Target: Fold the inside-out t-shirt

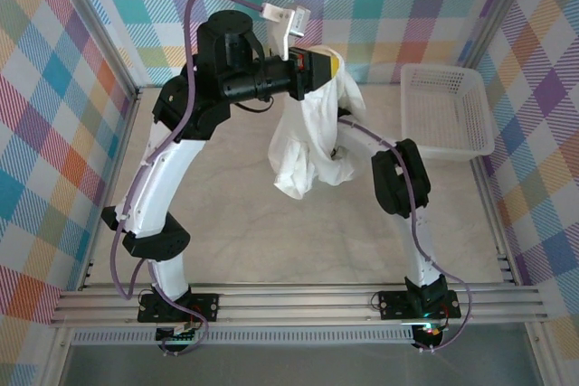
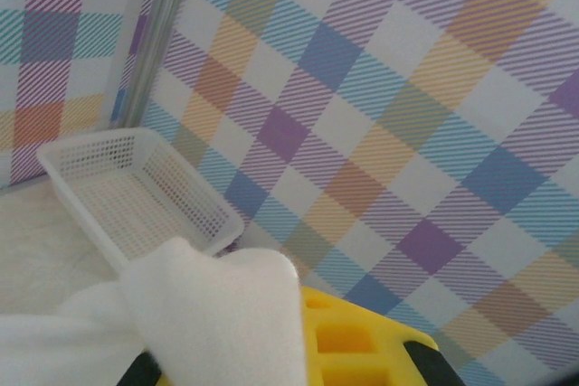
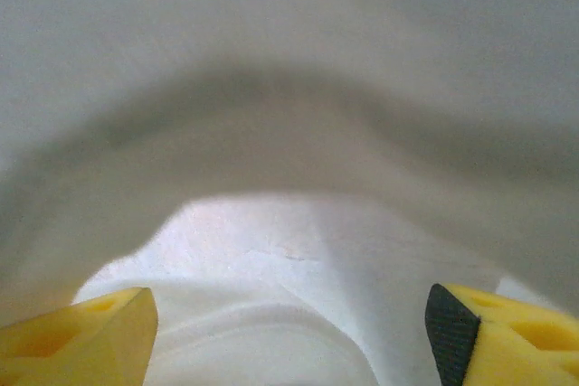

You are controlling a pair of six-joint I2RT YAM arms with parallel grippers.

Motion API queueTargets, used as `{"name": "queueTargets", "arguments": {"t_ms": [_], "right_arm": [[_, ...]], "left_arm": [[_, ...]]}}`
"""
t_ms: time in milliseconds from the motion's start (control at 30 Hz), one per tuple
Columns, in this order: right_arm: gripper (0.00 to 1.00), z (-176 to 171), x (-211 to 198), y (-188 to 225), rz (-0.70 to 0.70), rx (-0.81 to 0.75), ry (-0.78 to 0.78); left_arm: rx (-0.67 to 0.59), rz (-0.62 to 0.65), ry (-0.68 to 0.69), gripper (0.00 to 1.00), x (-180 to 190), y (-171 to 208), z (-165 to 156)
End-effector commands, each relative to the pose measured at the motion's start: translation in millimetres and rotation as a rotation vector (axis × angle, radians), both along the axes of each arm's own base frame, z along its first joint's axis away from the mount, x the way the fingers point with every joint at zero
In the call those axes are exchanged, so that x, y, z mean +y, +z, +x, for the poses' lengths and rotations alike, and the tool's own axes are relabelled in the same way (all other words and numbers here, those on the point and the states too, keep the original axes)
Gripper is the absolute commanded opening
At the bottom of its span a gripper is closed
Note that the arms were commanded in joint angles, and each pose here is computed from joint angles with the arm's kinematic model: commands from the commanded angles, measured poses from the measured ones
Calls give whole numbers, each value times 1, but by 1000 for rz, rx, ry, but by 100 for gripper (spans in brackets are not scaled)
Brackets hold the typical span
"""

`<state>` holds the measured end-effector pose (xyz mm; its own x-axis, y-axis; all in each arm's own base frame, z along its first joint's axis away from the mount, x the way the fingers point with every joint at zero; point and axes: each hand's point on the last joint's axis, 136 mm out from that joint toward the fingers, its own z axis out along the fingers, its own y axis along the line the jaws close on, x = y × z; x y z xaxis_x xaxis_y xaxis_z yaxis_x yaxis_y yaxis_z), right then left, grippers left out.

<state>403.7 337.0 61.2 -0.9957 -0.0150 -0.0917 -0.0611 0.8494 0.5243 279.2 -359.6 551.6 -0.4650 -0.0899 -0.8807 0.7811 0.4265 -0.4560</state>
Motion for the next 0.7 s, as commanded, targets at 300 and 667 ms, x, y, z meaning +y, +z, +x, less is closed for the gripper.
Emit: {"name": "queueTargets", "arguments": {"t_ms": [300,667], "right_arm": [[86,-126,-81,-106,-693,183,340],[0,-134,-26,-21,-250,32,280]], "left_arm": [[-169,30,76,0,30,30,-15],[116,276,670,0,154,-61,100]]}}
